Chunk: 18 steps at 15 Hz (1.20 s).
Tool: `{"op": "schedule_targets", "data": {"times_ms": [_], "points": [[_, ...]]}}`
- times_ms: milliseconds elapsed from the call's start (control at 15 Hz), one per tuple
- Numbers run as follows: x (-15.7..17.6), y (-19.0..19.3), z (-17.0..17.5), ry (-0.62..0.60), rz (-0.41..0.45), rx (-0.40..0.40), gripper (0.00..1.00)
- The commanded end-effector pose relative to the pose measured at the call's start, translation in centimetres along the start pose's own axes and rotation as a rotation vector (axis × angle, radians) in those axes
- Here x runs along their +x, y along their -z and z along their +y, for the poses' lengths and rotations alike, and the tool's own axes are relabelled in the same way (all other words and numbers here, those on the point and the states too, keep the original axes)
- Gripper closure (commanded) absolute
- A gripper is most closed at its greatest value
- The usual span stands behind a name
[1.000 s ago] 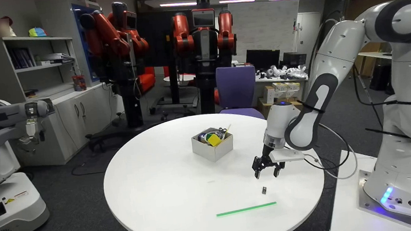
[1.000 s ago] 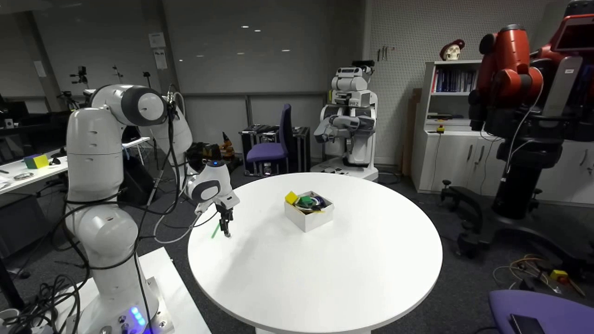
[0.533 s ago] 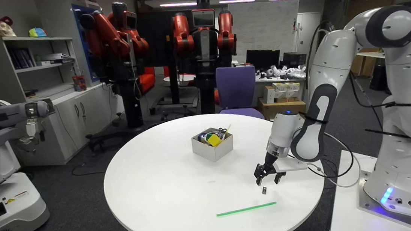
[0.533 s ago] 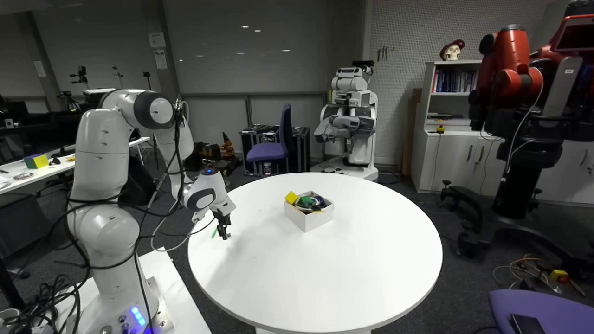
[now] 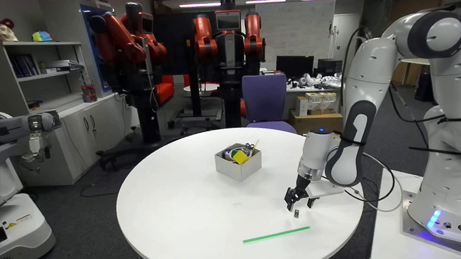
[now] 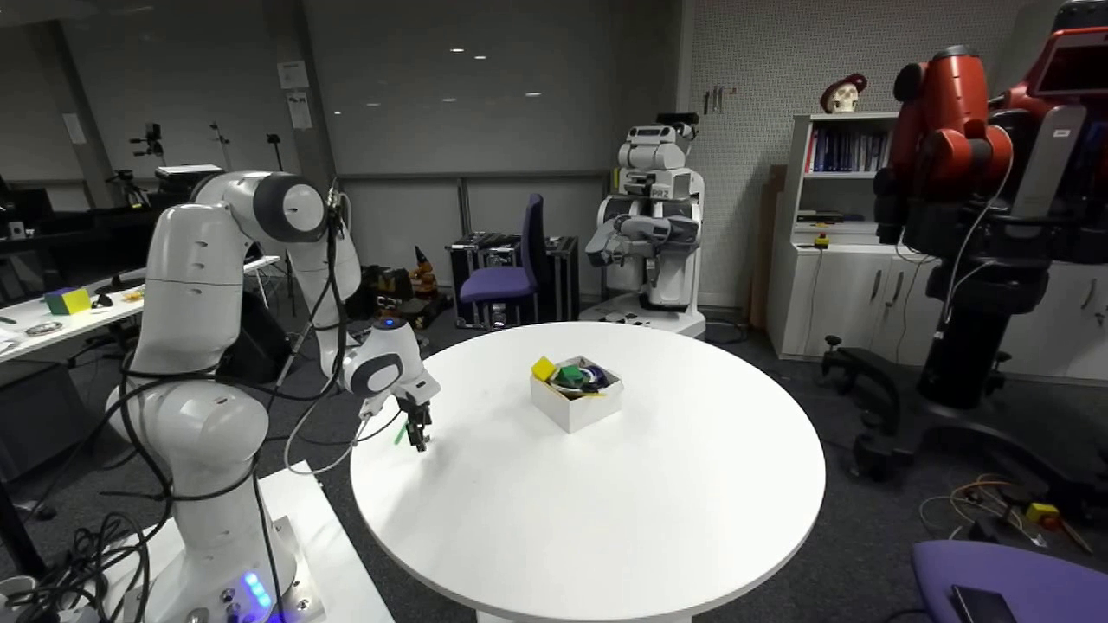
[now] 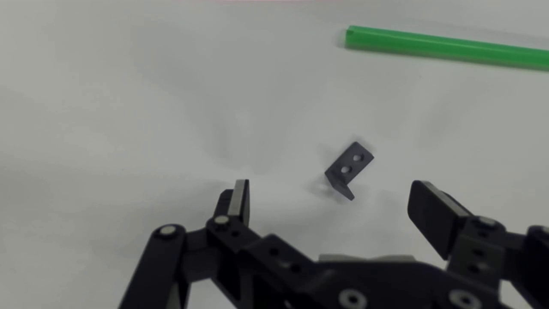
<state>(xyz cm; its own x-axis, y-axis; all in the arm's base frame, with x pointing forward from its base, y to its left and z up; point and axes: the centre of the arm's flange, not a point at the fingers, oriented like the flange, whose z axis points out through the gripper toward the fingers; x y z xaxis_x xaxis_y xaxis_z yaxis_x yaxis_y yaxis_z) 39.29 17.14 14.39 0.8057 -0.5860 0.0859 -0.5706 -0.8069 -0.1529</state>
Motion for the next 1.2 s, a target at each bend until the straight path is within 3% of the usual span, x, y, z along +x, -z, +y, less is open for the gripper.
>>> {"op": "schedule_targets", "data": {"times_ms": [0, 533, 600, 667, 1133], "points": [[-0.1, -0.3, -0.9, -0.01, 0.033, -0.005, 0.0], [-0.4, -1.2, -1.8, 0.017, 0.045, -0.027, 0.0], [-0.4, -1.2, -1.8, 0.019, 0.046, -0.029, 0.08], [-0.5, -1.2, -1.8, 0.021, 0.048, -0.03, 0.26], [-0.3, -0.9, -2.2, 0.02, 0.057, -0.03, 0.81]]}}
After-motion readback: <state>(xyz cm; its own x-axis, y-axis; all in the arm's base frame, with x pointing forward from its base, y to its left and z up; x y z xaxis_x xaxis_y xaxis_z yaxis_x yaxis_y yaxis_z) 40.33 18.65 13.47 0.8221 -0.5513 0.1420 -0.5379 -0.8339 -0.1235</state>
